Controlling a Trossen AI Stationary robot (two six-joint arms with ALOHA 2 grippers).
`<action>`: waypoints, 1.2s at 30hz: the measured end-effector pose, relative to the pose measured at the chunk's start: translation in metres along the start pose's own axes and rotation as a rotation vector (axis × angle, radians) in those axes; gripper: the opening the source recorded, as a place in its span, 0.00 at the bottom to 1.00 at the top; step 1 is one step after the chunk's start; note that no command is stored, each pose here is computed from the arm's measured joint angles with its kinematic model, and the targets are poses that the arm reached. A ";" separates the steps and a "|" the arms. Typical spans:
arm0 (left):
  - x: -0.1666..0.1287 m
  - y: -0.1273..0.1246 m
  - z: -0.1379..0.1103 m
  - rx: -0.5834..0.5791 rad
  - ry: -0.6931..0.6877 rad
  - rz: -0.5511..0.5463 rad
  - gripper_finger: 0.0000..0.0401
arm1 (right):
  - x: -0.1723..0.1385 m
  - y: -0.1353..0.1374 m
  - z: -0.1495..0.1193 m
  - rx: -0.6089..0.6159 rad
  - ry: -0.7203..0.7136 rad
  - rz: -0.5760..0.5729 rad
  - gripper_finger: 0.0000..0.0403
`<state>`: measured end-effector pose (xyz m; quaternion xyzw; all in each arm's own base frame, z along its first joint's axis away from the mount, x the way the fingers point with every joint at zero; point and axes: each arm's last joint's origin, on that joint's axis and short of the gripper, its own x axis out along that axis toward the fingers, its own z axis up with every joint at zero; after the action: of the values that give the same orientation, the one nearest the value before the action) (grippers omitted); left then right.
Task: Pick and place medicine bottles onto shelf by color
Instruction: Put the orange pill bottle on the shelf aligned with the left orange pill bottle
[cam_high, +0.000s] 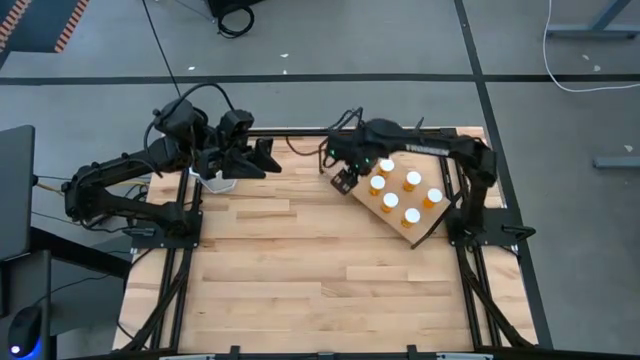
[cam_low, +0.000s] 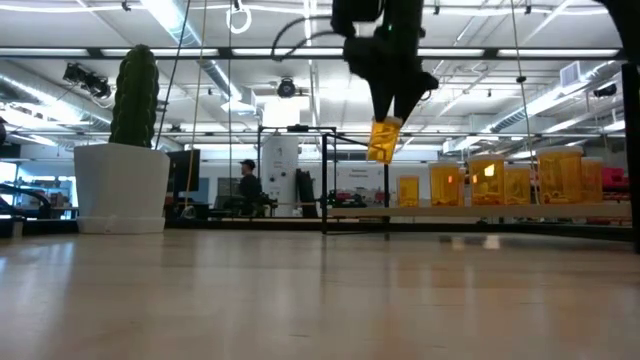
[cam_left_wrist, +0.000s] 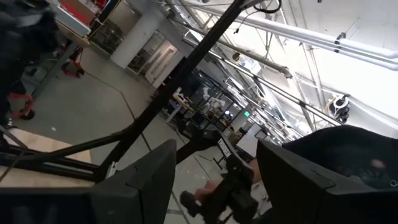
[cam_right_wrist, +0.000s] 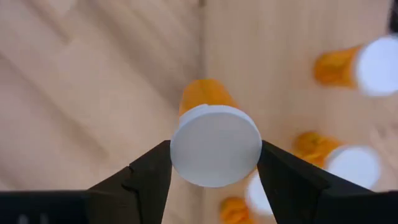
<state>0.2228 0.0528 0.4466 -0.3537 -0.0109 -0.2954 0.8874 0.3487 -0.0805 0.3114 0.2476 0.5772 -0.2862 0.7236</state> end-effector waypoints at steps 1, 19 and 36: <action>0.001 0.000 0.000 0.001 -0.005 0.002 0.57 | 0.003 -0.006 0.006 -0.008 0.006 -0.009 0.57; 0.001 0.002 0.002 0.000 -0.114 0.077 0.51 | 0.065 -0.038 0.045 -0.116 0.114 -0.037 0.57; 0.001 0.004 0.004 0.014 -0.158 0.115 0.48 | 0.069 -0.062 0.054 -0.093 0.119 -0.043 0.57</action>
<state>0.2263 0.0568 0.4472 -0.3699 -0.0628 -0.2151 0.9017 0.3550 -0.1709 0.2535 0.2177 0.6370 -0.2594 0.6925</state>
